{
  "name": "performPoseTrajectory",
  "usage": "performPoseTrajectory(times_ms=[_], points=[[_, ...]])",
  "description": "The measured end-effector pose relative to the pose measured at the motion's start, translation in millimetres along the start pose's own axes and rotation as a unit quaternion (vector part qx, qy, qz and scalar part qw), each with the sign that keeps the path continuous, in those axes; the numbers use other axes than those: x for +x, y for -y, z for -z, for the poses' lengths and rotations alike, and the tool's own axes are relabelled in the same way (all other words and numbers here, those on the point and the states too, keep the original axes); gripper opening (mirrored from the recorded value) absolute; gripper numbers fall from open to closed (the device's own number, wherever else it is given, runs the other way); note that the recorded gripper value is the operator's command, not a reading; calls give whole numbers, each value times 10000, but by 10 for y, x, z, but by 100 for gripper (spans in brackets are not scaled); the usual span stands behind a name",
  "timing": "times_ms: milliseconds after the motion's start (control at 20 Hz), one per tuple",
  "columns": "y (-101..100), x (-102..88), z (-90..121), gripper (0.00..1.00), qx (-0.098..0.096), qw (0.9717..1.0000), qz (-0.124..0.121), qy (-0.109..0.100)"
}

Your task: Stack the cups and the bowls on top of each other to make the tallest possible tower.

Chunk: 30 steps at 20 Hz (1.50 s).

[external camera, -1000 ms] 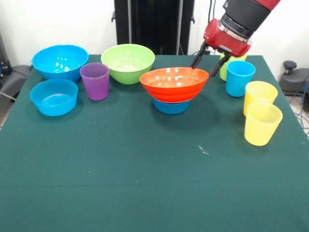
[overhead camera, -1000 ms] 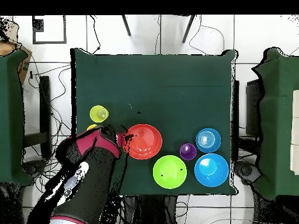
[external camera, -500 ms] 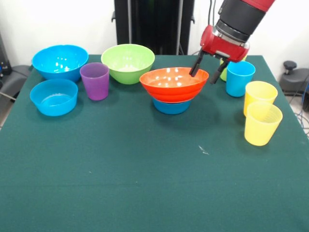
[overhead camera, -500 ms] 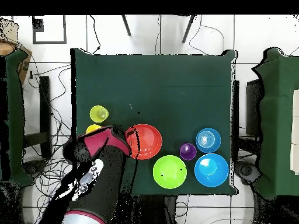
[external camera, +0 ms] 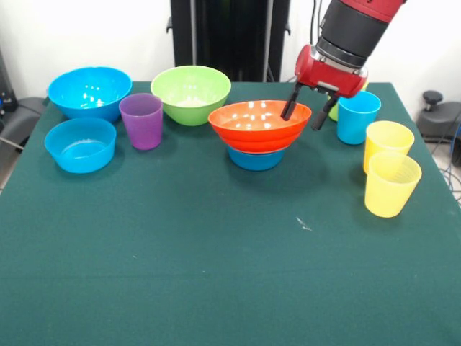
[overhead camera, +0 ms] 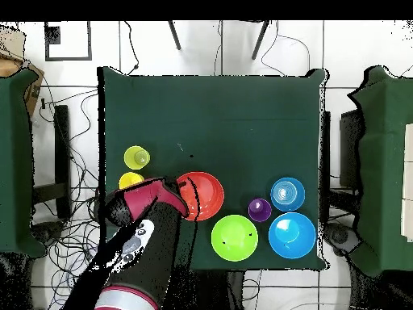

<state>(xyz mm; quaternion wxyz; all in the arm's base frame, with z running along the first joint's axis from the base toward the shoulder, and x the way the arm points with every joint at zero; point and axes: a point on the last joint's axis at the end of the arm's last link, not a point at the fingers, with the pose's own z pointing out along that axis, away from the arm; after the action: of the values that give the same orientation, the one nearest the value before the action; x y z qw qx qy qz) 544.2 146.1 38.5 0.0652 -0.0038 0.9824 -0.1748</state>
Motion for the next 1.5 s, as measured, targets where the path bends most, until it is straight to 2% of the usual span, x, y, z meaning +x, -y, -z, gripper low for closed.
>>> performPoseTrajectory(times_ms=[650, 1000, 1500], points=[[-81, 41, -1, 100, -69, 9999, -108, -82], [-151, 108, -32, 100, -43, 9999, -80, -136], [-191, 320, -280, 100, 94, 9993, -34, -369]])
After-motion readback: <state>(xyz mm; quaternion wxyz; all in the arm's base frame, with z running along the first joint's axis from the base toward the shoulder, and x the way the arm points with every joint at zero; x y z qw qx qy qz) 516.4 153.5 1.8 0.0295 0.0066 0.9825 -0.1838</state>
